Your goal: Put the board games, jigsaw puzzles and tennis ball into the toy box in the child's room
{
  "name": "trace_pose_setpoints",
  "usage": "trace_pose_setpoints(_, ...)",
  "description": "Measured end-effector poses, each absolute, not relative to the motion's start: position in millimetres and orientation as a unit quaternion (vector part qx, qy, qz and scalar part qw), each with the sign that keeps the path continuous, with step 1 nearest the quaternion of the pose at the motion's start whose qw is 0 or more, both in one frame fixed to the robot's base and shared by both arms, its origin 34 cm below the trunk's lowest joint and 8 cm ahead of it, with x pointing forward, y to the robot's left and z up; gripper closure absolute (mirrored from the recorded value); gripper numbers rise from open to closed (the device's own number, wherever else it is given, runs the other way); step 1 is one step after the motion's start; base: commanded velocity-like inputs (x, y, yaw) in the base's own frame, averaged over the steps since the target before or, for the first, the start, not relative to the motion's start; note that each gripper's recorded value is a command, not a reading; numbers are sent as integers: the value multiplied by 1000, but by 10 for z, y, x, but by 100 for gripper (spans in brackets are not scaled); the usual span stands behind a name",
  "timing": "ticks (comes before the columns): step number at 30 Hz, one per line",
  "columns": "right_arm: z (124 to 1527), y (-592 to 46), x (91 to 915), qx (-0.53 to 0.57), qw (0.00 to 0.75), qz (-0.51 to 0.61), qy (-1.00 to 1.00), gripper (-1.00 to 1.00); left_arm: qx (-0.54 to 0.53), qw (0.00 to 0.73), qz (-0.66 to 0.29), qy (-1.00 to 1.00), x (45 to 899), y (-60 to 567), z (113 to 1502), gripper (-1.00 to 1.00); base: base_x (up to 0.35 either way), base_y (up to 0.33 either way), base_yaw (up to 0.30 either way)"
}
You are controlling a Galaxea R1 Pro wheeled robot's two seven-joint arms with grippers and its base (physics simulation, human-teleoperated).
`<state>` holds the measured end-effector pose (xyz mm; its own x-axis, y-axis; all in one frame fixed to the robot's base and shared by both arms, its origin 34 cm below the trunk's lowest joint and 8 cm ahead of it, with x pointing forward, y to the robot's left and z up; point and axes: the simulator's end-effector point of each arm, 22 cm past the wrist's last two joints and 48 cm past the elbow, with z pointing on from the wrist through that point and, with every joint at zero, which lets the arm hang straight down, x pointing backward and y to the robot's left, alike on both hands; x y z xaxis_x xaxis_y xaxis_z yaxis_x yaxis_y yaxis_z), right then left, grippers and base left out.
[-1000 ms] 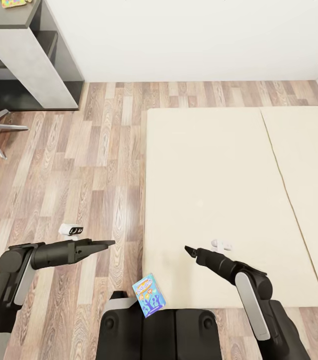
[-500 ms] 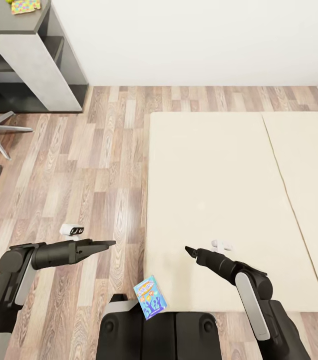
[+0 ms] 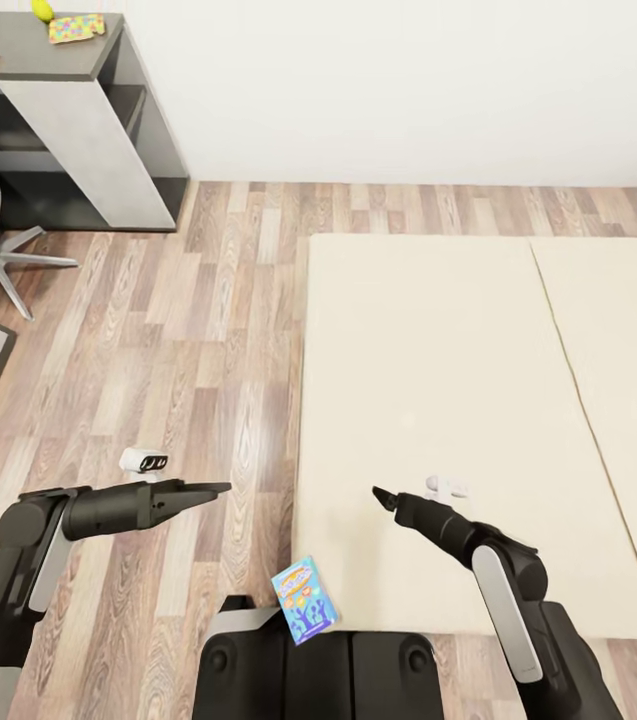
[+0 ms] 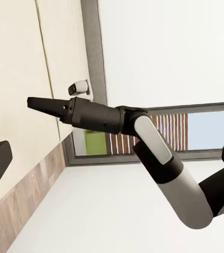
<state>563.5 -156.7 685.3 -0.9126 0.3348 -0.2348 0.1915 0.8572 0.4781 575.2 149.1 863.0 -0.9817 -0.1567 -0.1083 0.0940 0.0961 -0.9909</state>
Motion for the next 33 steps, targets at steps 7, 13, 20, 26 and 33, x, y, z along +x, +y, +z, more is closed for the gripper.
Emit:
trace_pose_setpoints(7, 6889, -1585, 5634, 139, 161, 227, 950, -100, -19, 96, -672, 734, 5756, 1481, 8673, -100, 0, 0, 73)
trace_pose_setpoints(13, 6906, -1587, 5633, 140, 162, 229, 950, -100, -16, 98, -672, 734, 5765, 1487, 8707, -100, 0, 0, 45)
trace_pose_setpoints(20, 6886, -1588, 5609, 143, 159, 229, 950, -100, -14, 99, -672, 734, 5766, 1473, 8722, -100, 0, 0, -37)
trace_pose_setpoints(26, 6907, -1597, 5624, 144, 161, 229, 949, -100, -11, 100, -674, 732, 5770, 1452, 8755, -100, 0, 0, -135)
trace_pose_setpoints(33, 6908, -1597, 5621, 145, 161, 230, 949, -100, -10, 101, -674, 732, 5771, 1447, 8767, -100, 0, 0, -35)
